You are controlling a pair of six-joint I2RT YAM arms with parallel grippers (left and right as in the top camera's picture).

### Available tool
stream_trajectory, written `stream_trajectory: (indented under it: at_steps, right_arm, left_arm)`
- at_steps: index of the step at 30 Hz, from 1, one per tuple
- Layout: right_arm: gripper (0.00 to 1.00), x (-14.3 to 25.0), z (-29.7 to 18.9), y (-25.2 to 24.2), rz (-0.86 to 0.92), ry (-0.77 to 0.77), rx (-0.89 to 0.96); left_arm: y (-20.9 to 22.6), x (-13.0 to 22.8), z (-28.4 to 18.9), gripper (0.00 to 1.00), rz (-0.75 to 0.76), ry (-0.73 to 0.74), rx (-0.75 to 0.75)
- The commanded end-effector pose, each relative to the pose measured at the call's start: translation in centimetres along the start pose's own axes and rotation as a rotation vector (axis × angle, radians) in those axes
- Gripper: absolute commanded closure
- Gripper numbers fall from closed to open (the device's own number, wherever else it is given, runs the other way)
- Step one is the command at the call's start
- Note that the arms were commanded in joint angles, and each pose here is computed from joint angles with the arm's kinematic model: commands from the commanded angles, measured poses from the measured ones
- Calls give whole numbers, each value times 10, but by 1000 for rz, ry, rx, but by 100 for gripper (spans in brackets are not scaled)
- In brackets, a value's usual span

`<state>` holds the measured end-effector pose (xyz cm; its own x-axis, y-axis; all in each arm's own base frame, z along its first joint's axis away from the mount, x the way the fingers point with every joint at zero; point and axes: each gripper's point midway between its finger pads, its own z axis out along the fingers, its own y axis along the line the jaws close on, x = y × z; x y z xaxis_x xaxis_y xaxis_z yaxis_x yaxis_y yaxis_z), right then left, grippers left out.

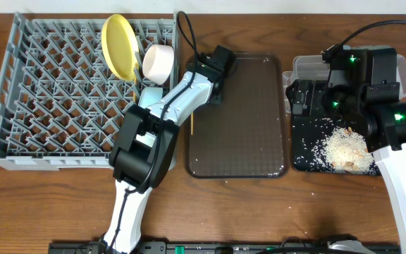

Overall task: Sort waste into correct bins and load items into the dishwasher
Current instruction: 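Grasp the second chopstick on the brown tray with the left gripper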

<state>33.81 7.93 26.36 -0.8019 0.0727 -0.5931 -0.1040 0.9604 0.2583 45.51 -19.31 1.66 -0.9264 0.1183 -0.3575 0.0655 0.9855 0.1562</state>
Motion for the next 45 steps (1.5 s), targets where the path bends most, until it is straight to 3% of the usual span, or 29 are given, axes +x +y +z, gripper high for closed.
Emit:
stream_trajectory:
  at_steps: [1, 8, 16, 24, 34, 39, 45]
  right_arm:
    - [1, -4, -2, -5, 23, -9, 8]
    - [1, -4, -2, -5, 23, -9, 8]
    - [1, -4, -2, -5, 23, -9, 8]
    - [1, -4, -2, -5, 23, -9, 8]
    - [1, -4, -2, -5, 23, -9, 8]
    - [1, -4, -2, -5, 23, -9, 8]
    - [1, -4, -2, -5, 23, -9, 8]
  left_arm:
    - [7, -4, 3, 47, -19, -15, -42]
    - [14, 3, 13, 47, -26, 15, -50]
    - [-1, 22, 32, 47, -32, 106, 53]
    - [-26, 43, 26, 48, -103, 222, 192]
    - [-31, 53, 22, 48, -120, 272, 222]
    - [-32, 56, 21, 60, -119, 280, 219]
    - [-34, 57, 21, 89, -132, 284, 216]
